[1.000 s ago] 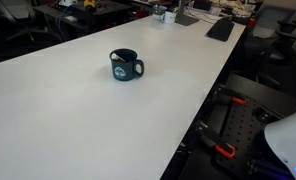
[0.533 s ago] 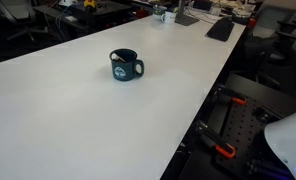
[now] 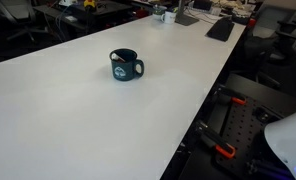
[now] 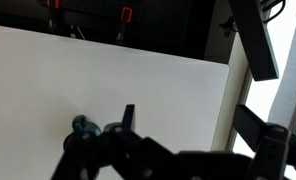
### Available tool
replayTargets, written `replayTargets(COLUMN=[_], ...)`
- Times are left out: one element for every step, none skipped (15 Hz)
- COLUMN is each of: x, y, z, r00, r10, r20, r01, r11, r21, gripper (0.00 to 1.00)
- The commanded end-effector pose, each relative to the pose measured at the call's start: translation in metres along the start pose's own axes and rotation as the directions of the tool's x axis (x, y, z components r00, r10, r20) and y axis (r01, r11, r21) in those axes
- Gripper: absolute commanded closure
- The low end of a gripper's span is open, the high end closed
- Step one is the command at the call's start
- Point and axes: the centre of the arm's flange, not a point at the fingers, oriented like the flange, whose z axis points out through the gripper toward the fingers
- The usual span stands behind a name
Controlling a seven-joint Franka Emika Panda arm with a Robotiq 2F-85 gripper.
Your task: Remove the marker from the cup and put it on the table
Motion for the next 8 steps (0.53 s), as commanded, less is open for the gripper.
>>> replayTargets(x=[0.0,0.0,0.001,0.005,0.01,0.017,0.024,0.033], y=[0.0,0.0,0.002,0.006,0.009,0.015,0.019,0.025], z=[0.0,0.0,0.0,0.001,0.001,0.001,0.001,0.0], r00=[1.0,1.0,1.0,1.0,1.0,0.999,0.999,0.997], r10=[0.0,0.0,-0.007,-0.005,-0.002,0.002,0.01,0.021], r20=[0.0,0.0,-0.005,-0.011,-0.018,-0.035,-0.051,-0.074], r01=[0.0,0.0,0.007,0.005,0.002,-0.001,-0.008,-0.018], r11=[1.0,1.0,1.0,1.0,1.0,1.0,1.0,0.999], r21=[0.0,0.0,0.002,0.002,0.012,0.02,0.026,0.034], gripper=[0.0,0.0,0.0,0.0,0.0,0.0,0.0,0.0])
